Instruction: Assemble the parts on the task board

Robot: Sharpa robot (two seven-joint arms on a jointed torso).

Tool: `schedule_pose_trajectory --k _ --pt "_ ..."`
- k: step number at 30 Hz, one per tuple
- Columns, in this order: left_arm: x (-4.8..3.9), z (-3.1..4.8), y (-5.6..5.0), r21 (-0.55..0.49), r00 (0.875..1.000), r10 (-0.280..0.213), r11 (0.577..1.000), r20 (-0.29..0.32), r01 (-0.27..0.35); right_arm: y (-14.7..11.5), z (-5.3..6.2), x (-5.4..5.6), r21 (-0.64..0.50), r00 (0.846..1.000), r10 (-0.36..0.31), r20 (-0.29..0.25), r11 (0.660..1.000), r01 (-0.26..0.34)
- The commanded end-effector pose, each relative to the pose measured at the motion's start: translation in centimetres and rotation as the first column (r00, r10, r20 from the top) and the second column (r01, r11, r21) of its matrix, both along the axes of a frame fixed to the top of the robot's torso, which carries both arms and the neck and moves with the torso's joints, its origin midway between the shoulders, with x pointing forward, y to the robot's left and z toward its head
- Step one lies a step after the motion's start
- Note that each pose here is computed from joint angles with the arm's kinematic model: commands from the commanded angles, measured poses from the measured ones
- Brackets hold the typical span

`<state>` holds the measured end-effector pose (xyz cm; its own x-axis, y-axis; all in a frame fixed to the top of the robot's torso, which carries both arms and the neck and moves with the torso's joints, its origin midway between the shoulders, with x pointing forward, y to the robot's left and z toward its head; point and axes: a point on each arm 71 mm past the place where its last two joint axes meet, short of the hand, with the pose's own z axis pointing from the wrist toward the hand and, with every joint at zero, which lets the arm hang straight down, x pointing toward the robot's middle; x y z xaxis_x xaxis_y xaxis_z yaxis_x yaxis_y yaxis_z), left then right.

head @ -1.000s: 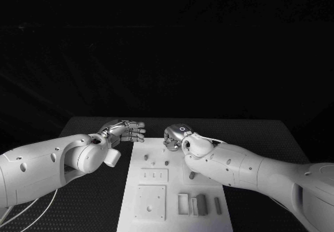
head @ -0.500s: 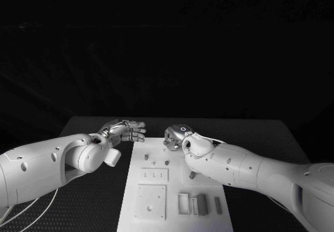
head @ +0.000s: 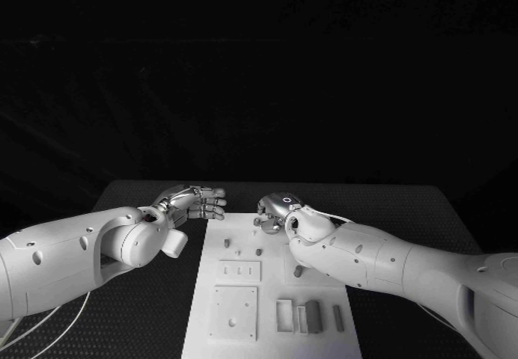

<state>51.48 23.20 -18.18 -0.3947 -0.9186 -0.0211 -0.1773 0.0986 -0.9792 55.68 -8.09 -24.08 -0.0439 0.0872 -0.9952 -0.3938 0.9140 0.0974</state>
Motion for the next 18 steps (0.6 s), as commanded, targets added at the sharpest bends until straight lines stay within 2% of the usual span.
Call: schedule_pose_trajectory --k 1,6,13,16,18 --pt "-0.05 0.16 -0.1 -0.006 1.0 -0.014 1.0 0.008 0.014 -0.2 0.3 -0.4 0.022 1.0 0.013 0.013 1.0 -0.013" --pt "-0.12 0.18 0.2 -0.006 1.0 -0.007 1.0 0.009 0.007 -0.8 1.5 -0.6 0.04 1.0 0.018 0.017 0.999 -0.018" --pt "-0.24 0.27 0.6 -0.009 1.0 -0.004 1.0 0.017 0.004 -3.1 4.2 -0.5 0.079 1.0 0.001 0.011 0.997 -0.001" --pt "-0.25 0.27 0.8 -0.006 1.0 -0.002 1.0 0.017 0.002 -4.7 5.2 -0.4 0.098 1.0 -0.008 -0.016 0.995 0.009" --pt "-0.27 0.25 0.9 -0.004 1.0 -0.003 1.0 0.016 0.003 -5.6 5.7 -0.1 0.112 0.997 0.042 -0.061 0.993 -0.035"
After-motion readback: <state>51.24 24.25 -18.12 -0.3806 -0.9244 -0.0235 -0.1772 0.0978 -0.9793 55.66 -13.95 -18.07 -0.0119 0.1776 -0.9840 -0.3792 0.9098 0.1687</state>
